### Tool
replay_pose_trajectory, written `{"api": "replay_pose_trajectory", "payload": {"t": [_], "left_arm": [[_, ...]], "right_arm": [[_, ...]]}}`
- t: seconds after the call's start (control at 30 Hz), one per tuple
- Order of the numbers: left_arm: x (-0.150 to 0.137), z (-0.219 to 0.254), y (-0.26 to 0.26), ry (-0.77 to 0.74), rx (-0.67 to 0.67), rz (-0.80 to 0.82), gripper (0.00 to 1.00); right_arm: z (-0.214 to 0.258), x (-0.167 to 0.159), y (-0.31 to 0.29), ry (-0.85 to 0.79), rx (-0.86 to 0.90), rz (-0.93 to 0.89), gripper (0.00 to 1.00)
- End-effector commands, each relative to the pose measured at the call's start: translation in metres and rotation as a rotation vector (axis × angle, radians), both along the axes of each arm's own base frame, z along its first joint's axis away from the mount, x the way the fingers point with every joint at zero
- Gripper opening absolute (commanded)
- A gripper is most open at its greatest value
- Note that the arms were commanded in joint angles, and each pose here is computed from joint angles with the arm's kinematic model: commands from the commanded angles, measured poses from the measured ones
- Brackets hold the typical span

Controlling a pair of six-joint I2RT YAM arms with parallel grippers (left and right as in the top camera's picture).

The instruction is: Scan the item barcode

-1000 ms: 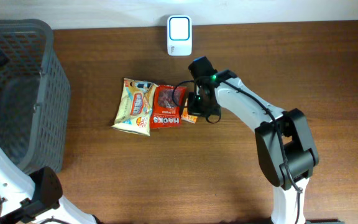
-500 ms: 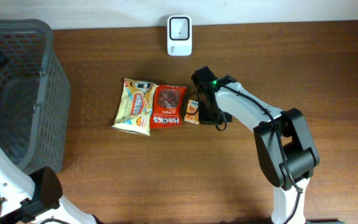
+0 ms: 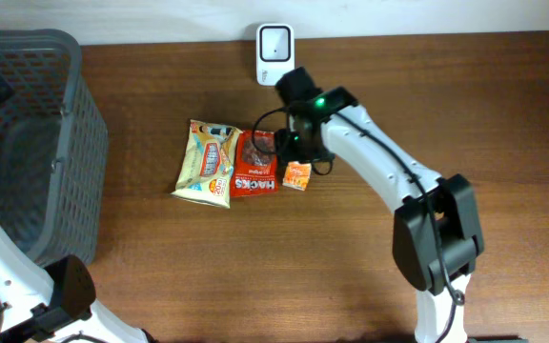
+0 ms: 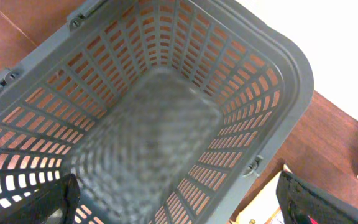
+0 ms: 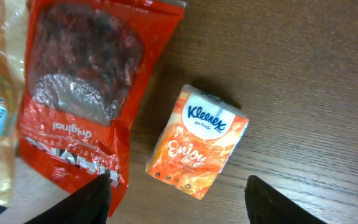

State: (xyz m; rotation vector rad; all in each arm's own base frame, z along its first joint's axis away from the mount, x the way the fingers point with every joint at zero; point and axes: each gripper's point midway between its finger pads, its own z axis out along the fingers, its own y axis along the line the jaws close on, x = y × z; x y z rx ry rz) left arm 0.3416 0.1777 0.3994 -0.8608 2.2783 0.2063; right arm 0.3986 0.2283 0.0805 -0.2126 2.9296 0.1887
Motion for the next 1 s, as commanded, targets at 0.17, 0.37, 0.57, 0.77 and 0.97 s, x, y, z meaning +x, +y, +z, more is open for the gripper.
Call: {"api": "replay_pose_trajectory", "payload": {"t": [0.17,0.37,0.57,0.77,0.97], "left_arm": [[-0.004,0.008,-0.001,-0.022,0.011,0.004,0.99],[-0.004,0.008,-0.001,-0.022,0.011,0.004,0.99],[-0.004,0.008,-0.001,-0.022,0.011,0.004,0.99],[-0.004,0.008,-0.001,-0.022,0.011,0.004,0.99],[-0.004,0.008,-0.001,-0.022,0.011,0.004,0.99]], "right_arm": [[-0.053,0.000,0.008,-0.044,-0.217,-0.085,0.47],[-0.062,0.003,0.000,-0.062,-0.279,-0.090,0.24],[-0.059,-0.001,-0.001,-0.034,-0.266,-0.091,0.04],[-0.002,0.008,0.011,0.075,0.117,-0.025,0.04],[0.016,0.005,-0.007,0.222,0.509,0.069,0.04]]}}
